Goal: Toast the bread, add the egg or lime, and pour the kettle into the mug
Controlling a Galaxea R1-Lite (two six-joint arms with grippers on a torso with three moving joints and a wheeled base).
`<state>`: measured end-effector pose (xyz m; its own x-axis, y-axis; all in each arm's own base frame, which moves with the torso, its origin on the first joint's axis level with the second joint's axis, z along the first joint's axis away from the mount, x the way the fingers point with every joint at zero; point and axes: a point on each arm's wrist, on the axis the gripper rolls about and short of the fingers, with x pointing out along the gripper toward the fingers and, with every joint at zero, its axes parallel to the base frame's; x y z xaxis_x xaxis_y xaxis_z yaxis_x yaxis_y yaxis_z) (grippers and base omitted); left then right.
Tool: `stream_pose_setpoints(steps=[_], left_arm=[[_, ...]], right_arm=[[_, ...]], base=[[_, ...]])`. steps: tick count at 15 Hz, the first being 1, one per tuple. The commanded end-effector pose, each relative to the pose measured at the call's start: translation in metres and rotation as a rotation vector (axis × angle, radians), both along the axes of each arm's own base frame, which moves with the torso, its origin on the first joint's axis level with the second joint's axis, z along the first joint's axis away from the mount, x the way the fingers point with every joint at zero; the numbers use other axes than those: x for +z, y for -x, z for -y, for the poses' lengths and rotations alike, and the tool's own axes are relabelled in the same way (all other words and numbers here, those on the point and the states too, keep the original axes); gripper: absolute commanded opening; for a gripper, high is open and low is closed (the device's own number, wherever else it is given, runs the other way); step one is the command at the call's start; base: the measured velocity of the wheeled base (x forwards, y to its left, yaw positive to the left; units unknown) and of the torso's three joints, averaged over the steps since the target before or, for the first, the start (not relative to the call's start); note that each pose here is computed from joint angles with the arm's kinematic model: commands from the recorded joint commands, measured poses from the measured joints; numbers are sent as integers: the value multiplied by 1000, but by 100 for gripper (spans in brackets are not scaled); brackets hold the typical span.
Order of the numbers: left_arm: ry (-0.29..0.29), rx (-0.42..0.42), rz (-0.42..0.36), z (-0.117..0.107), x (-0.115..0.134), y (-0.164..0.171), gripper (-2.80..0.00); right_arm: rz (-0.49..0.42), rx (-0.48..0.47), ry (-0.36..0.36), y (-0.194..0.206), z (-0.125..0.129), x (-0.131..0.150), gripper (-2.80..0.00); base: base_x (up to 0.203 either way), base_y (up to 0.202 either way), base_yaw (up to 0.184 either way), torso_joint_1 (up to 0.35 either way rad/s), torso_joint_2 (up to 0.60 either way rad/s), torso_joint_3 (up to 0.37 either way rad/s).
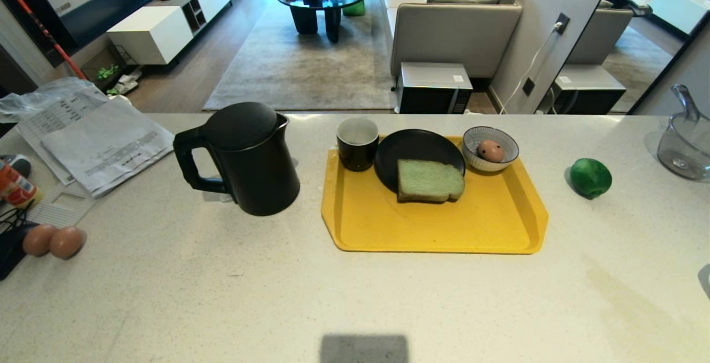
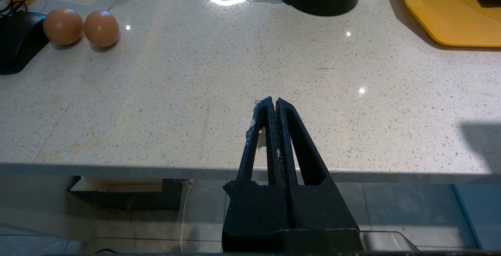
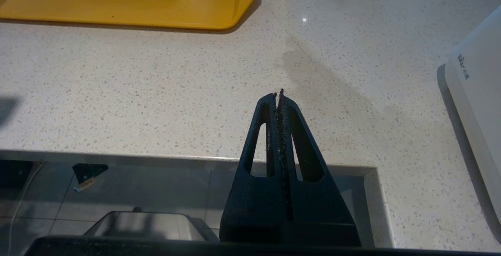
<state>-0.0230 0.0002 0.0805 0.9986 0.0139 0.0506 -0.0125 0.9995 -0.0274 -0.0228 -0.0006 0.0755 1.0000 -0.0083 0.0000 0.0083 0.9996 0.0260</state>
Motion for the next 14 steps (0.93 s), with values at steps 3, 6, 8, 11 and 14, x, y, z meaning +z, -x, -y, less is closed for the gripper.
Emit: stream_pose_setpoints(steps=[3, 6, 8, 11, 14], left_arm=[[1, 0, -14, 0, -5, -1, -280], [1, 1, -14, 0, -5, -1, -280], [1, 1, -14, 0, -5, -1, -280], [1, 0, -14, 0, -5, -1, -280], [1, 1, -14, 0, -5, -1, -280]], right_arm=[[0, 1, 0, 0, 0, 0, -280], [0, 1, 0, 0, 0, 0, -280], [0, 1, 0, 0, 0, 0, -280], [0, 1, 0, 0, 0, 0, -280], [0, 1, 0, 0, 0, 0, -280]], base=[[0, 0, 0, 0, 0, 0], [0, 0, 0, 0, 0, 0], [0, 0, 0, 0, 0, 0], [0, 0, 0, 0, 0, 0], [0, 0, 0, 0, 0, 0]])
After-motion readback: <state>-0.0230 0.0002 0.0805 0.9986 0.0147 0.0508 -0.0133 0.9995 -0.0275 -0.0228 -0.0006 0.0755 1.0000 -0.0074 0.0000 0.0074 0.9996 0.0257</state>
